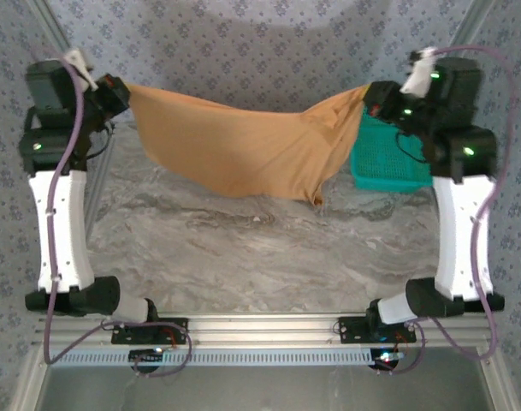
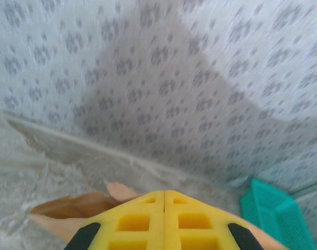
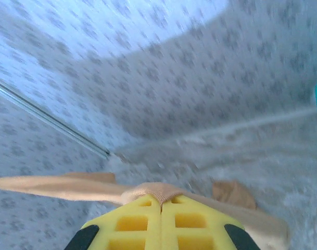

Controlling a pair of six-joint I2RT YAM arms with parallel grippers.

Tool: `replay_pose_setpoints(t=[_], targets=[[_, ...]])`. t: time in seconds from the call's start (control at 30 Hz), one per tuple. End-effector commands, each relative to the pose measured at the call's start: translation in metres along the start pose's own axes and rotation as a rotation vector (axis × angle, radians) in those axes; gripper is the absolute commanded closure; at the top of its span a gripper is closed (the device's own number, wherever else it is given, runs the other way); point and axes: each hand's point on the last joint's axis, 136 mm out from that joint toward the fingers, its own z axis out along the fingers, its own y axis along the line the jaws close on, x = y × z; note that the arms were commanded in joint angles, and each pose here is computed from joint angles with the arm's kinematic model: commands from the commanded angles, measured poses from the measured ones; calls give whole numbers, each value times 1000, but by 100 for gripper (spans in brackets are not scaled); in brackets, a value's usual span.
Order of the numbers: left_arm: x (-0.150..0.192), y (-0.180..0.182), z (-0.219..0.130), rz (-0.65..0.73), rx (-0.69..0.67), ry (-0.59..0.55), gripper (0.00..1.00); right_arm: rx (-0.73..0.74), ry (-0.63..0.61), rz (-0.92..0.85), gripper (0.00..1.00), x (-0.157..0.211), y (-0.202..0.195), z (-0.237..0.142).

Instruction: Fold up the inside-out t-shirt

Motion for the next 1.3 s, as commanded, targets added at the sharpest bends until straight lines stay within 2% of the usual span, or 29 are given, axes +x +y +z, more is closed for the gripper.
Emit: replay_pose_setpoints(t=[0.0,0.13,0.23,0.37,0.47,0.6,0.9,1.07,1.27], targets=[[-31,-19,-63,-10,46,-125,100,-23,-36,28,100,-8,13,-47],[-56,-33,-124,24,51,-289,100,-71,-195,-9,100,-27,40,-112],[-60,-45,-155,42,83,-348,100,-145,-253,-23,100,-28,63,-142],[-60,-55,-181,68,105,-389,100,-195,-272,-42,100,-24,78,-162],[-58,-55,-181,84,107,-383,100,-179,-270,-34,100,-25,74,-158],[-44,-49,-138,64,131,-259,100,-147,-220,-3,100,-28,56,-125],[-9,5,5,-44,93,-11,100,-110,-76,111,100,-34,2,-8],[-29,3,50,-75,133,-9,100,-110,-63,122,100,-52,-11,33],[-63,-19,63,-87,210,-38,100,-190,-87,112,100,-85,-1,48]])
